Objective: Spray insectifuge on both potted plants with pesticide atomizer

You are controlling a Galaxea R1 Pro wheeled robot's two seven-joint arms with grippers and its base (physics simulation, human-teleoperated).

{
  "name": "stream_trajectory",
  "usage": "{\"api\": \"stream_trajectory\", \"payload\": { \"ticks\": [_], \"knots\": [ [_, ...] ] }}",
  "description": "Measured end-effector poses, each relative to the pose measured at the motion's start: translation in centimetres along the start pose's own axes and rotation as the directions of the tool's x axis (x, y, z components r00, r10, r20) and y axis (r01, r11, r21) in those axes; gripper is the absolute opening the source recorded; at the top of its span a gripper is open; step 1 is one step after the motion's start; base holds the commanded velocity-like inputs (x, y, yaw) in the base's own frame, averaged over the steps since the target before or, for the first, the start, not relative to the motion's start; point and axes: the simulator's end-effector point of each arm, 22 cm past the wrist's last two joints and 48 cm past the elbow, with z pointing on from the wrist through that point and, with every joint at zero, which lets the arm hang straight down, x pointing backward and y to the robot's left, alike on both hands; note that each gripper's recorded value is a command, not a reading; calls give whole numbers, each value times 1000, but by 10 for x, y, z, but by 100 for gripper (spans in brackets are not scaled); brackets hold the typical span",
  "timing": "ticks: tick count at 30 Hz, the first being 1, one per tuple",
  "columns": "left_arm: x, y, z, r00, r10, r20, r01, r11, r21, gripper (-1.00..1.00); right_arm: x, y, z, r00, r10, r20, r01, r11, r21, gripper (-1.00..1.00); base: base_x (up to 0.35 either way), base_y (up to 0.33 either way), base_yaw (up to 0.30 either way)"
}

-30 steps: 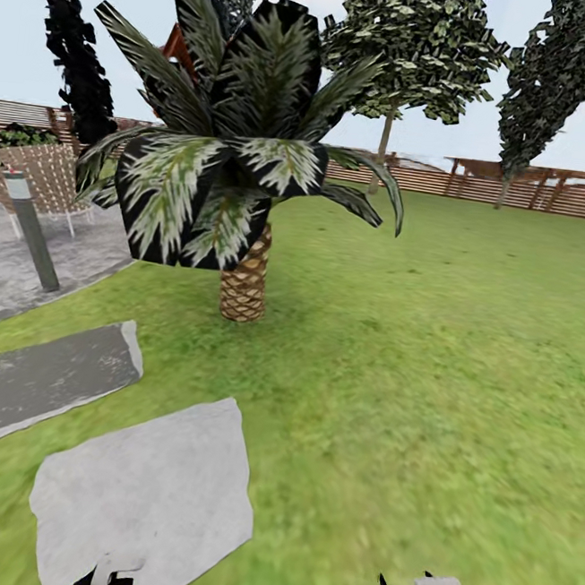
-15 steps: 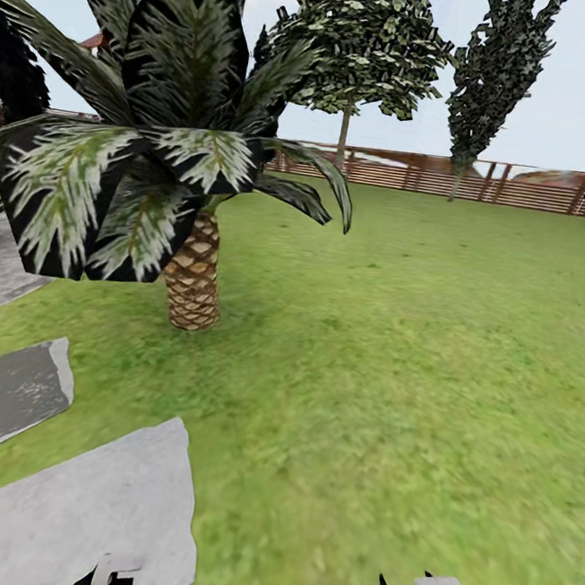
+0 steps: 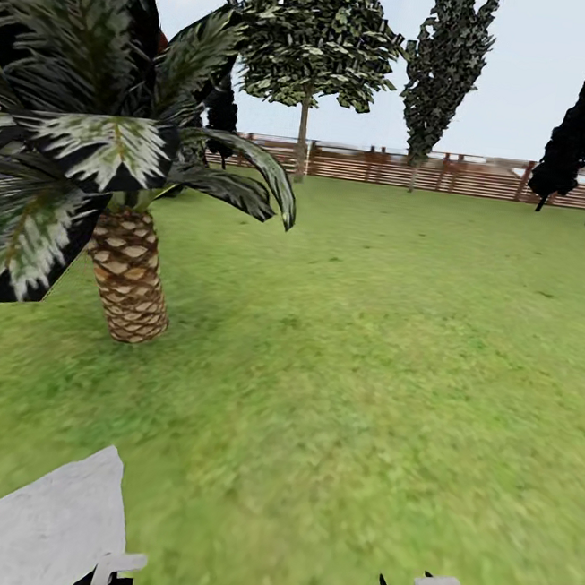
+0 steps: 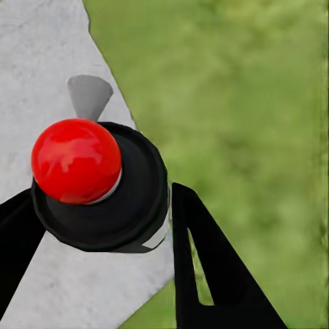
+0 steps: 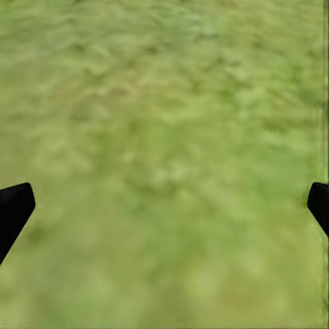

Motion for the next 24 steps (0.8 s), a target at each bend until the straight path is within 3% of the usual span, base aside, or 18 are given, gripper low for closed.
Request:
{"api": "stream_trajectory", "payload": {
  "ticks": [24],
  "knots": [
    [0,0,0,1000,-1,0,1,1000,0,-100,0,0,0,1000,0,0,0,1000,0,100,281,-215,-194]
  ]
}}
